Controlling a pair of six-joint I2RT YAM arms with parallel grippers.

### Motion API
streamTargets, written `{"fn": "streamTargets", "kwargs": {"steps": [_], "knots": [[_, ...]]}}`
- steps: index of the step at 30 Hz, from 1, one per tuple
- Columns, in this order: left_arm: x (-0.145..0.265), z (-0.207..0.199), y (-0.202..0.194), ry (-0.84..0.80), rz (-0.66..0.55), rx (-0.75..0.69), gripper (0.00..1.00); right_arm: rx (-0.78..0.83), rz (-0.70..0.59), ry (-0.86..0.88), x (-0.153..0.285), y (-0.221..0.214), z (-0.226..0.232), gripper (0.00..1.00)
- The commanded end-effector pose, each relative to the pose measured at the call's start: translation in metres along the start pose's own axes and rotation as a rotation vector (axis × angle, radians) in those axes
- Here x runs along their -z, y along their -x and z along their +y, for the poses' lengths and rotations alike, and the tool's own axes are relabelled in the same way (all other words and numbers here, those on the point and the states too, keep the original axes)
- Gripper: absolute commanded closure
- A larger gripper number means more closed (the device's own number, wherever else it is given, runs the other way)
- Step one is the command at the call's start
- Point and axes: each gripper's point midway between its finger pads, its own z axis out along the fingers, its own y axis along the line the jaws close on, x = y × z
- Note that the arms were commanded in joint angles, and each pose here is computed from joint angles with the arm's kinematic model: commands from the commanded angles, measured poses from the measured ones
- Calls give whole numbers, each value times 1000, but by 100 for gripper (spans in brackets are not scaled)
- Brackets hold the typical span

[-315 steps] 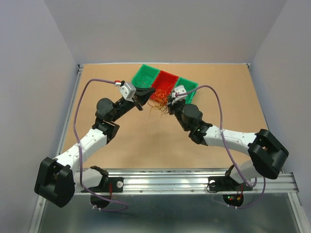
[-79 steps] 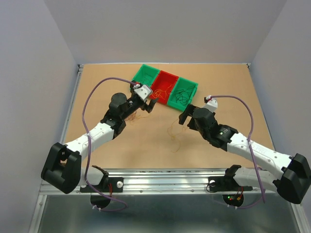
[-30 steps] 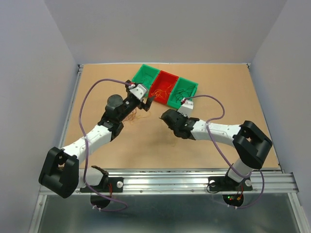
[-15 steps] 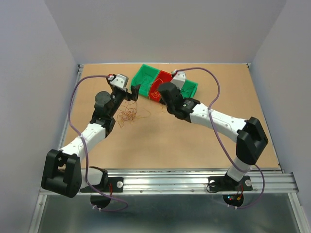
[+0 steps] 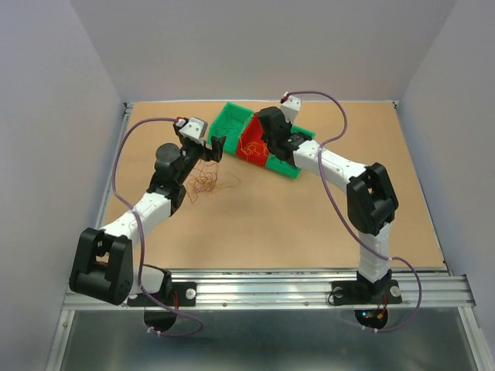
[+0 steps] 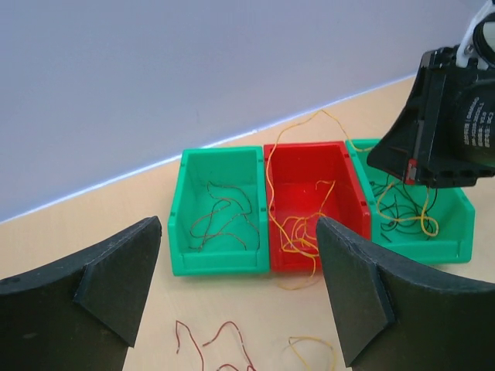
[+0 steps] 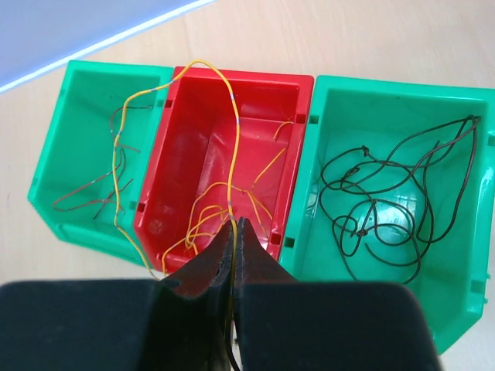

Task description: Untangle the cables

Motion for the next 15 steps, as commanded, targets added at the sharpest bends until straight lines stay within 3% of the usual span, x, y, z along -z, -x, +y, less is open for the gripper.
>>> {"fn": "streamTargets", "kwargs": {"steps": [1, 5, 9, 15], "knots": [[-15, -3, 15, -38, -36, -24, 8, -99, -135, 11, 4, 62, 18, 99], [-35, -7, -13, -85, 61, -18, 8, -46, -173, 25, 4, 85, 26, 99], [-56, -7, -48, -104, 166, -1, 8, -40, -162, -58, -6, 61, 2, 99], [-85, -7, -112, -148, 358, 33, 18, -22, -129, -90, -20, 32, -8, 99]]}}
